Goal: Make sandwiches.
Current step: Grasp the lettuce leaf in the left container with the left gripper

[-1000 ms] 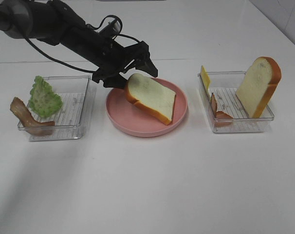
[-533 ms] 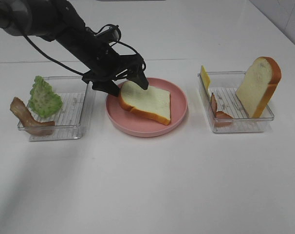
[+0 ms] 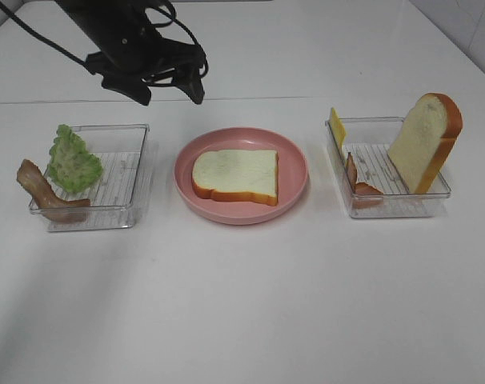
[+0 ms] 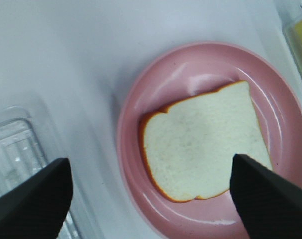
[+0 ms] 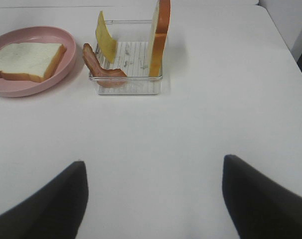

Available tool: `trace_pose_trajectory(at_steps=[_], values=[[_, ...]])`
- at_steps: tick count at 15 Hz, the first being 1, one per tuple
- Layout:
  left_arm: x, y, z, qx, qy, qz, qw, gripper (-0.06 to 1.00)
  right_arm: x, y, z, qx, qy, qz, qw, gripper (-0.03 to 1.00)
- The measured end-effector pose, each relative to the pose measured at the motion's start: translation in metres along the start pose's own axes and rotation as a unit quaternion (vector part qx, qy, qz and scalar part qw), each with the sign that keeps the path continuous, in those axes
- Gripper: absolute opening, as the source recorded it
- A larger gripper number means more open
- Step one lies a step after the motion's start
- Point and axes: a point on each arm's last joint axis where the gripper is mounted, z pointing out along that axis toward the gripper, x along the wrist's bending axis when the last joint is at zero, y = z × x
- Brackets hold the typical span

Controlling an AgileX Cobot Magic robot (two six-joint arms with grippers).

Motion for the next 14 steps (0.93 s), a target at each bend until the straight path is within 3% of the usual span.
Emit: trace_pose_trajectory(at_steps=[4,8,12,14], values=[[0.024,0.006,-0.046,0.0,0.053,-0.03,0.998,0.8,0.0,0.0,0.0,0.0,0.0,0.0,1.0,0.71],[0.074,0.0,-0.066,0.048,0.091,-0.085,0.991,0.8,0.0,0.0,0.0,0.0,0.0,0.0,1.0,0.71],[0.091,-0.001,-0.07,0.054,0.138,-0.07,0.986,0.8,0.0,0.0,0.0,0.0,0.0,0.0,1.0,0.71],[0.099,-0.006,-0.051,0.078,0.152,-0.066,0.983,0.8,0.0,0.0,0.0,0.0,0.0,0.0,1.0,0.71]])
